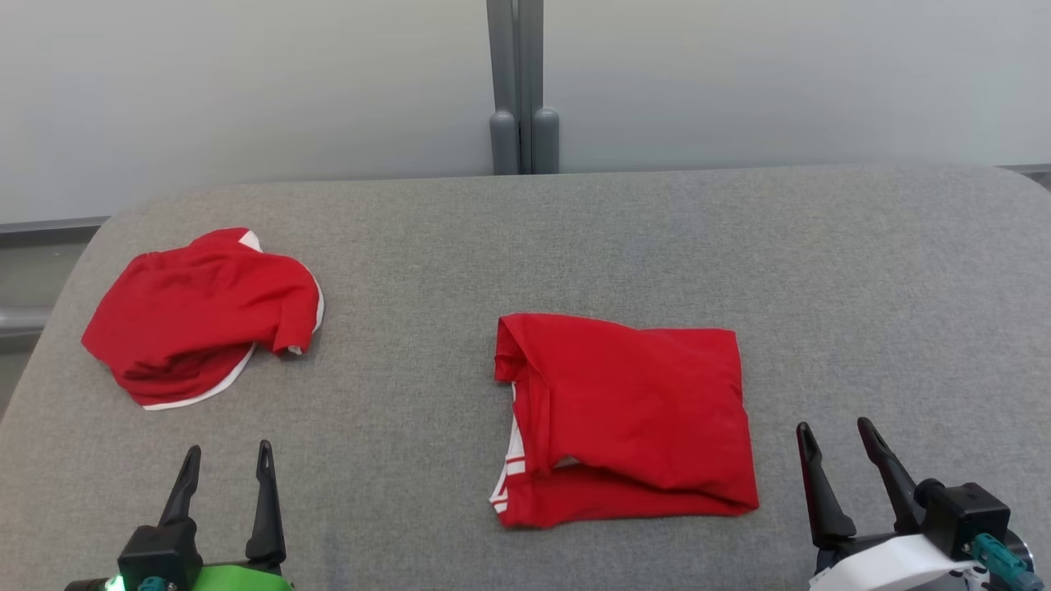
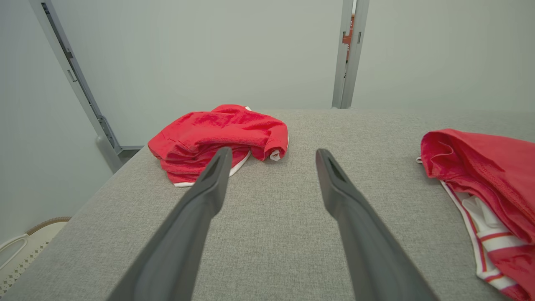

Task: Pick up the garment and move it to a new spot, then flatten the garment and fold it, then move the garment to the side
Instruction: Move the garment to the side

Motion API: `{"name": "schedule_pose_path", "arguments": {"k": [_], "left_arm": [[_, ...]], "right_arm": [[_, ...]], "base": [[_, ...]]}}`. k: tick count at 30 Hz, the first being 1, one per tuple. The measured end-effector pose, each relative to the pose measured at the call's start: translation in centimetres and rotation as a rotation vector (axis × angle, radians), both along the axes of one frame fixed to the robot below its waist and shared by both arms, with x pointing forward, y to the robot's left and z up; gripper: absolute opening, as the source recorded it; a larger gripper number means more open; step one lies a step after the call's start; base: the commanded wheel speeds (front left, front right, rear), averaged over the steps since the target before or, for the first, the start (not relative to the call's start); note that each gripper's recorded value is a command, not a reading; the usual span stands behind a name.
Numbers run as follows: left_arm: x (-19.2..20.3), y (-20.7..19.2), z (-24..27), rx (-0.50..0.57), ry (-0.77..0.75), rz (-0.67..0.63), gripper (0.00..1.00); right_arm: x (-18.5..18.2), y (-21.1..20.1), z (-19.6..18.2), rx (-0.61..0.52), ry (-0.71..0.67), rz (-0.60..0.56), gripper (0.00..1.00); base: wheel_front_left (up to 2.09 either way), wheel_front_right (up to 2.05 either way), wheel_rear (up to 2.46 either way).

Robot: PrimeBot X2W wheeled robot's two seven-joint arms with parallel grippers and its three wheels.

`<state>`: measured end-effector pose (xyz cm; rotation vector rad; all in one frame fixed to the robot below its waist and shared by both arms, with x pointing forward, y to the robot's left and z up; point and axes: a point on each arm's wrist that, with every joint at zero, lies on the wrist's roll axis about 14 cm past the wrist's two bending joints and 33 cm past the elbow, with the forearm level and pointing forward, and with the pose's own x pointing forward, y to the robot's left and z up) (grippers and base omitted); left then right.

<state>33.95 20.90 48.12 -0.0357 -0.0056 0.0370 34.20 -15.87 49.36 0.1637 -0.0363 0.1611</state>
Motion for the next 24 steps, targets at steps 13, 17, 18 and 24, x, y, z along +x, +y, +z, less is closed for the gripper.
{"name": "schedule_pose_path", "arguments": {"k": [13, 17, 18, 24], "left_arm": [[0.4, -0.1, -0.3, 0.003, 0.011, -0.003, 1.0], [1.1, -0.4, -0.3, 0.003, 0.009, -0.012, 1.0], [1.2, -0.4, -0.3, 0.003, 0.012, -0.013, 1.0], [1.3, -0.2, -0.9, -0.002, 0.029, -0.004, 1.0]], "right_arm": [[3.4, 0.6, 1.4, -0.056, -0.024, 0.05, 1.0], [5.7, 1.1, 1.3, -0.091, 0.012, 0.078, 1.0], [6.1, 1.2, 1.2, -0.095, 0.02, 0.084, 1.0], [8.0, 2.0, -1.6, -0.119, 0.139, 0.121, 1.0]], "base": [[0.0, 0.0, 0.0], [0.0, 0.0, 0.0], [0.0, 0.0, 0.0], [0.0, 0.0, 0.0]]}}
